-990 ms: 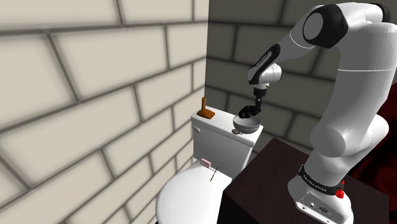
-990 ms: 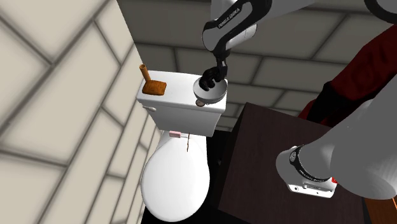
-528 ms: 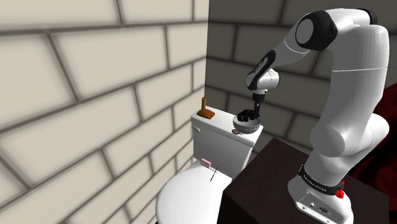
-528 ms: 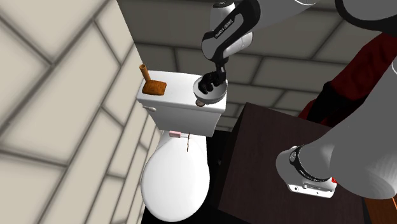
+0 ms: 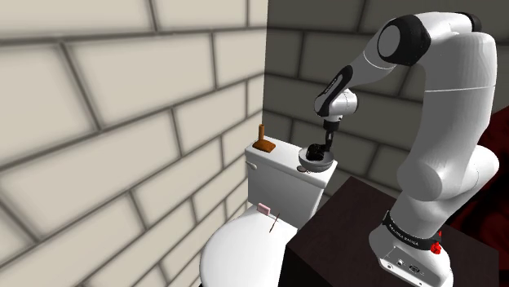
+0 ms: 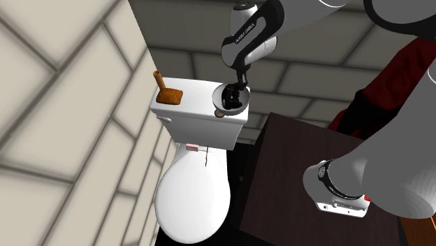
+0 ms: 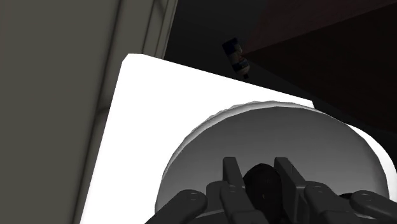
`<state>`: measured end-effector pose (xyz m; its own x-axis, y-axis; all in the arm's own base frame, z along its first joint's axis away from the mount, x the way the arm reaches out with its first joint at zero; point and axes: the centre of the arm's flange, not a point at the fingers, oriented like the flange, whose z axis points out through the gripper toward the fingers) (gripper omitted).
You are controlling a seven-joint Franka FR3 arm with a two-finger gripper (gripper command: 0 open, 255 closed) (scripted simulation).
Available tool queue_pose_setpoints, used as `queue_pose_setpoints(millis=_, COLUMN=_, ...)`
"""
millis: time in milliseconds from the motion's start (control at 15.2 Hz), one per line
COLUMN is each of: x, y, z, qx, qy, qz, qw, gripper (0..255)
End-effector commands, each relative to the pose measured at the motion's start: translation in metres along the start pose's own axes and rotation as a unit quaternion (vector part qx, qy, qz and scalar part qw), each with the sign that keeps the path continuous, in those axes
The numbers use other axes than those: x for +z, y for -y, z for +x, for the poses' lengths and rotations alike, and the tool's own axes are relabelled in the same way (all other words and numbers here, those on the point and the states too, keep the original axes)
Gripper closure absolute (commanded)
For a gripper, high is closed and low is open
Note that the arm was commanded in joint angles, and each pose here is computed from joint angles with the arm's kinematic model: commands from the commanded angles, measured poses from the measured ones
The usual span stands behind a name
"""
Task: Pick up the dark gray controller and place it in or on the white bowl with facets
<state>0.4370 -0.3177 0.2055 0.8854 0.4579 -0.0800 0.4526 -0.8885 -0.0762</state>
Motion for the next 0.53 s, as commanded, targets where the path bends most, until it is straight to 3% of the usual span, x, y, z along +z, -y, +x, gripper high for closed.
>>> queue_pose_setpoints(millis=0, x=0.000, y=0.000, z=0.000, qx=0.000, qy=0.000, qz=0.000, qw=1.0000, gripper=0)
queue_pose_setpoints(millis=330, x=0.000, y=0.000, z=0.000, qx=0.000, qy=0.000, qz=0.000, qw=1.0000, gripper=0)
queue_pose_setpoints(millis=462, x=-0.026, y=0.000, z=0.000, qx=0.000, qy=0.000, qz=0.000, qw=1.0000, gripper=0)
